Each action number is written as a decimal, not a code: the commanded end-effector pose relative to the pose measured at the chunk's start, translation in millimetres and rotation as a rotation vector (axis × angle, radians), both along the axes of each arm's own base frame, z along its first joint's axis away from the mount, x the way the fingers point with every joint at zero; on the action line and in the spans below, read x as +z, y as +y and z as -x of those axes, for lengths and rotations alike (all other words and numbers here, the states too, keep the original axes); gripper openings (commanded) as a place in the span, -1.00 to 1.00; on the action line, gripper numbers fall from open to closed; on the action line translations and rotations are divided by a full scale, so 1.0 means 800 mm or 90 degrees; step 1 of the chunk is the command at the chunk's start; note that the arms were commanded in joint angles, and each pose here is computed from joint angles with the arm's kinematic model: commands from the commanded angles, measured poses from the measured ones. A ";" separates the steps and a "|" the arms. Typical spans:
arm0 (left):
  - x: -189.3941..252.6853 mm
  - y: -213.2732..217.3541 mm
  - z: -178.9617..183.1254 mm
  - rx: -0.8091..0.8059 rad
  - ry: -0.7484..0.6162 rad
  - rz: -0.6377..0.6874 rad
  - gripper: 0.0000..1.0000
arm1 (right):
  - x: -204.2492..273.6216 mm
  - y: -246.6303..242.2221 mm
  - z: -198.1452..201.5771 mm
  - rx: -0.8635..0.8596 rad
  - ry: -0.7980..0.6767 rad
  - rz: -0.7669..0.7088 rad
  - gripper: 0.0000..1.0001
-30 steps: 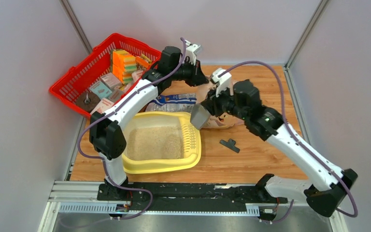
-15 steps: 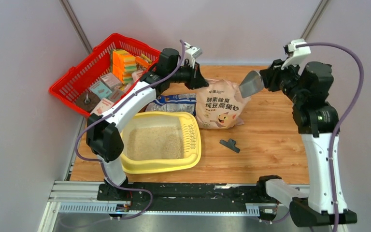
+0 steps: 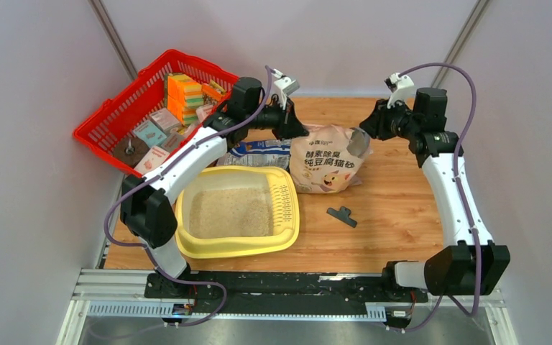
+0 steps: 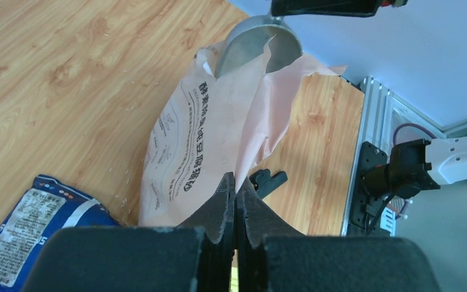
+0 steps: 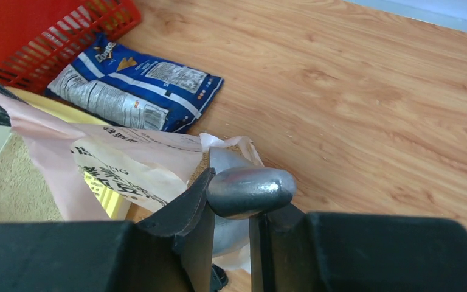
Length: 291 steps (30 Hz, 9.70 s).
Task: Fill the litter box with clean litter
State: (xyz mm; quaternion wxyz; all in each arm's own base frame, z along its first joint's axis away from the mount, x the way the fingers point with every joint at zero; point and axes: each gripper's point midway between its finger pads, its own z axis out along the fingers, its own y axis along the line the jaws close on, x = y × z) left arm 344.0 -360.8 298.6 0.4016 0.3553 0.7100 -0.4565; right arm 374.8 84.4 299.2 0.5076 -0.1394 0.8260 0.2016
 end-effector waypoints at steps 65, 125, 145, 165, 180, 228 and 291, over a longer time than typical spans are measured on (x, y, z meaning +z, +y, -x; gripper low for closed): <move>0.120 -0.067 -0.043 -0.028 -0.170 0.109 -1.00 | -0.082 -0.032 -0.046 -0.163 0.234 -0.506 -1.00; 0.089 -0.019 -0.075 0.010 -0.192 0.018 -1.00 | -0.038 -0.152 0.005 -0.204 0.117 -0.549 -1.00; 0.087 -0.019 -0.076 0.005 -0.186 0.023 -1.00 | -0.059 -0.170 0.001 -0.248 0.159 -0.649 -1.00; 0.076 -0.023 -0.095 0.021 -0.170 0.022 -1.00 | -0.031 -0.165 0.013 -0.216 0.145 -0.678 -1.00; 0.061 -0.027 -0.127 0.051 -0.153 0.028 -1.00 | -0.016 -0.123 0.054 -0.163 0.191 -0.675 -1.00; 0.080 -0.007 -0.111 0.078 0.048 0.167 -1.00 | -0.055 0.264 0.032 0.194 0.128 -0.164 -1.00; 0.073 0.004 -0.043 -0.036 -0.024 0.123 -1.00 | 0.098 -0.017 -0.031 0.049 -0.179 0.037 -1.00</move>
